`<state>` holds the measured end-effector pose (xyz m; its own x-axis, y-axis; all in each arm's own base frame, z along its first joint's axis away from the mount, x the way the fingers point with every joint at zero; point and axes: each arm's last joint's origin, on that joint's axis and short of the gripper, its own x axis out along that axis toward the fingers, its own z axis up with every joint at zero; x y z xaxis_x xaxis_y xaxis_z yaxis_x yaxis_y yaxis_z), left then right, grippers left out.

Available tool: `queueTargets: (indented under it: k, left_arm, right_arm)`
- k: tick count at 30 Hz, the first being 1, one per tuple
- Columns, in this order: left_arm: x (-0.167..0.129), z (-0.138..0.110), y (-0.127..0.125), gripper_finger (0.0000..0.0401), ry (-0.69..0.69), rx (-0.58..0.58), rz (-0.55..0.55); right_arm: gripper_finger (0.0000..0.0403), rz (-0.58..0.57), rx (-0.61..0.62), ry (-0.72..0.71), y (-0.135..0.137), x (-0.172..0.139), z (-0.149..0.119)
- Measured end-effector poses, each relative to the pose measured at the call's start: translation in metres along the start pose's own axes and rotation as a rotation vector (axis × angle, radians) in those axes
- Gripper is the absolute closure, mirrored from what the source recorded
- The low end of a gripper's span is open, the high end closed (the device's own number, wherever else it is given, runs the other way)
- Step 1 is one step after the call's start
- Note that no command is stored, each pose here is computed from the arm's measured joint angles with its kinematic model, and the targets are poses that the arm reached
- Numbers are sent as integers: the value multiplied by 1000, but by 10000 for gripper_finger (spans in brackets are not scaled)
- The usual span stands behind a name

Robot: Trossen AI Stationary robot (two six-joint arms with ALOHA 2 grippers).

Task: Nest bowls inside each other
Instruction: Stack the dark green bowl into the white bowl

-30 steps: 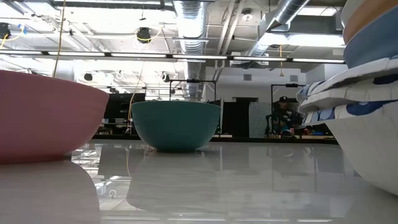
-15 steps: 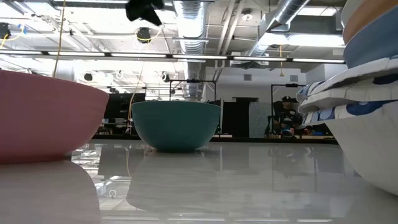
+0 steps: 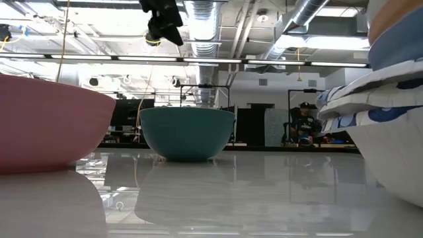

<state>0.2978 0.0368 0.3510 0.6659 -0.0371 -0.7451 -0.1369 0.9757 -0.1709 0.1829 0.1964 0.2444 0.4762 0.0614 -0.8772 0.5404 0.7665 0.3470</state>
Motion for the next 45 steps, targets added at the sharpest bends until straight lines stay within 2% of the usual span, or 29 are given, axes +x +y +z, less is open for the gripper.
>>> queueTargets:
  k: [9, 17, 20, 23, 34, 41, 45]
  left_arm:
    - [7, 4, 6, 145, -85, 51, 30]
    - [41, -30, 31, 146, 9, -30, 79]
    - [56, -42, 35, 146, -3, -56, 84]
    - [68, -59, 40, 146, 23, -100, 139]
    - [103, -112, 50, 146, 30, -219, 167]
    - [107, -123, 49, 155, 56, -226, 165]
    - [107, -123, 44, 191, 61, -208, 139]
  right_arm:
    - [221, -1, -2, -57, 0, 0, 1]
    - [221, -5, 3, -73, 0, 0, 4]
    - [221, -6, 5, -74, 0, 1, 4]
    - [221, -7, 10, -76, 0, 1, 6]
    - [221, -16, 35, -86, -1, 3, 12]
    - [221, -25, 30, -90, -2, 4, 16]
    - [221, -29, 33, -94, -3, 5, 19]
